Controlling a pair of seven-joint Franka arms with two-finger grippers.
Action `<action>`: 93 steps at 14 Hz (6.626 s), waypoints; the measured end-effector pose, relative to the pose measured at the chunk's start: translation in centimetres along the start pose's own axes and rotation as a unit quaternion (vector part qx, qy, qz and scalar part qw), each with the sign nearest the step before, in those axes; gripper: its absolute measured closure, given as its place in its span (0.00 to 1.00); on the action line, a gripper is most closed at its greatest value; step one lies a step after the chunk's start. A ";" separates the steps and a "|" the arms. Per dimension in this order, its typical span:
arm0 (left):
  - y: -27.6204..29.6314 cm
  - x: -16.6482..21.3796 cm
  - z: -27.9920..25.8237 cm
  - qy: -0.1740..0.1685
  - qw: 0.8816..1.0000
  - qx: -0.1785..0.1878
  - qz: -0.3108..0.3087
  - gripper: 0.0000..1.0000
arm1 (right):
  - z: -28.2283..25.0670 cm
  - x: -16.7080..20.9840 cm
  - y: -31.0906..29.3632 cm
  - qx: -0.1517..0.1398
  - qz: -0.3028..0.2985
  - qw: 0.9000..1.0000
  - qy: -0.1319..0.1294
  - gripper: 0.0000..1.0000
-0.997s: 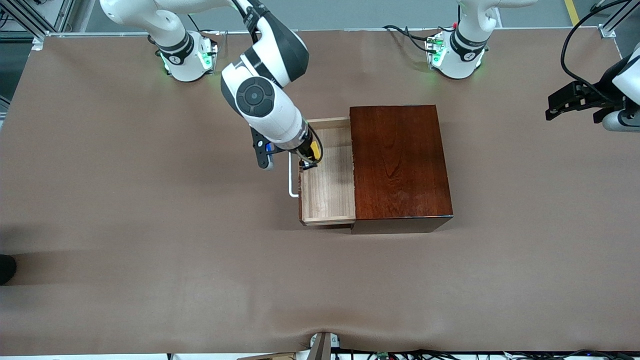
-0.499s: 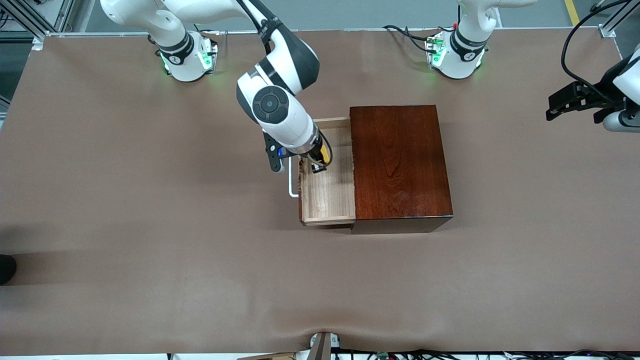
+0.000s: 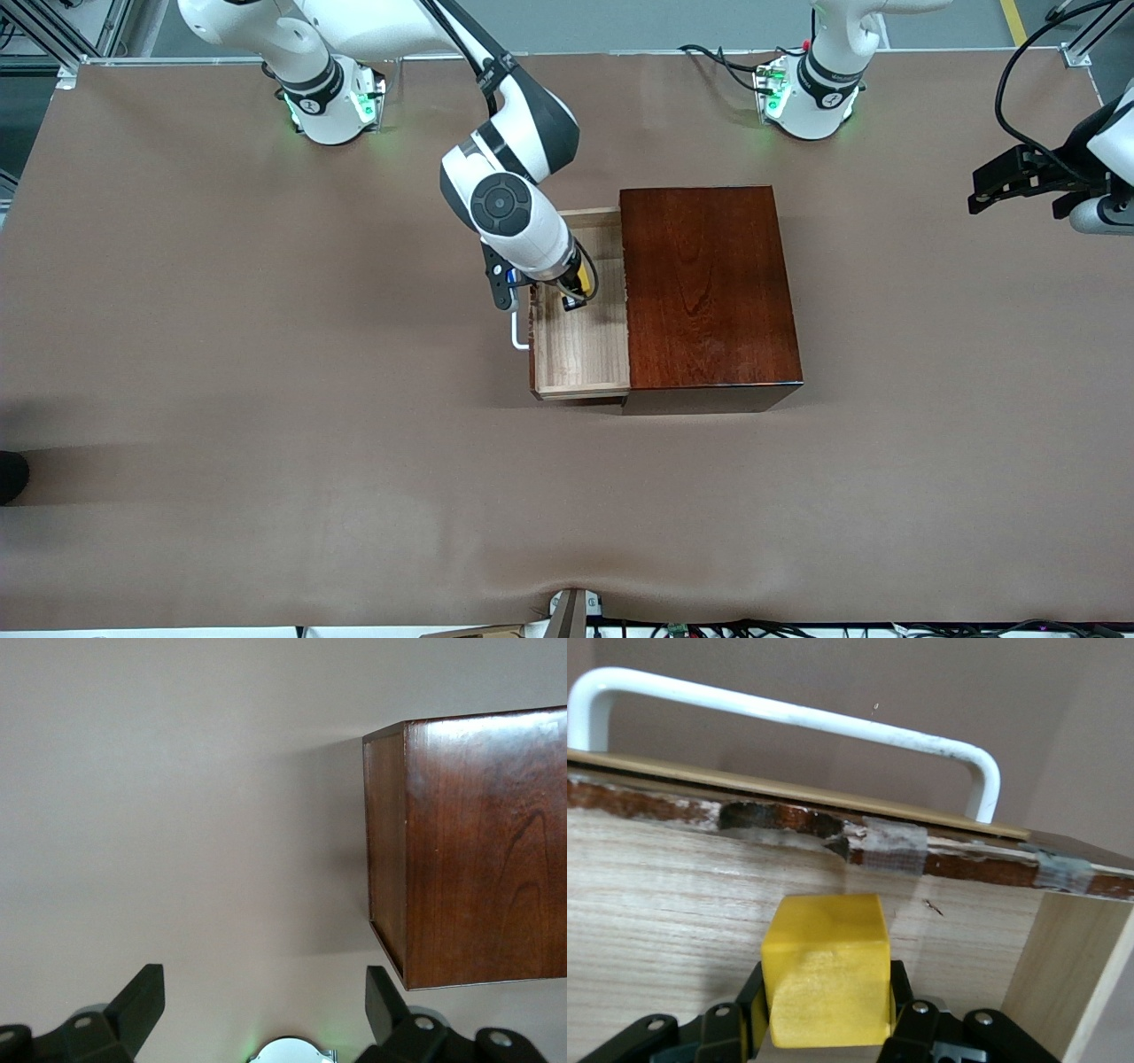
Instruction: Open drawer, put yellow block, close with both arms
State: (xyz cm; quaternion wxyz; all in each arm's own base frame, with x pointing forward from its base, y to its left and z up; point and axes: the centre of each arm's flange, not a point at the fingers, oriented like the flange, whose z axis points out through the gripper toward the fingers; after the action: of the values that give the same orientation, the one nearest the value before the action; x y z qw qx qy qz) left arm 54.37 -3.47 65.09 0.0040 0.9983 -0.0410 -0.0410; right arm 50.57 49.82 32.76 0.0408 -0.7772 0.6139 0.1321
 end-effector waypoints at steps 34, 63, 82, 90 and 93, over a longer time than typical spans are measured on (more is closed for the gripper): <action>0.0 0.1 0.1 -0.001 1.000 0.000 0.000 0.00 | -20.9 12.0 -3.1 -0.006 -0.109 0.994 0.022 0.00; -0.3 0.0 -0.3 0.006 1.000 0.000 -0.002 0.00 | -44.0 43.3 11.5 -0.043 -0.530 0.843 0.079 0.00; -1.2 -0.2 -0.9 0.010 1.000 0.011 0.000 0.00 | -46.0 42.4 14.9 -0.031 -0.547 0.827 0.124 0.00; -1.2 -1.4 -1.7 0.007 1.000 0.011 -0.002 0.00 | -45.8 41.9 14.8 -0.040 -0.553 0.822 0.127 0.00; -1.3 -1.3 -1.6 0.005 1.000 0.011 -0.003 0.00 | -45.9 41.9 14.8 -0.044 -0.568 0.812 0.128 0.00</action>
State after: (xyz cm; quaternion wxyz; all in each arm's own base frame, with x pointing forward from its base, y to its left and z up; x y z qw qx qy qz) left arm 53.28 -2.06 66.76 -0.0067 0.9986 -0.0389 -0.0352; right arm 52.25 -3.67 67.62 -0.0043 -0.9983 0.0563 0.0116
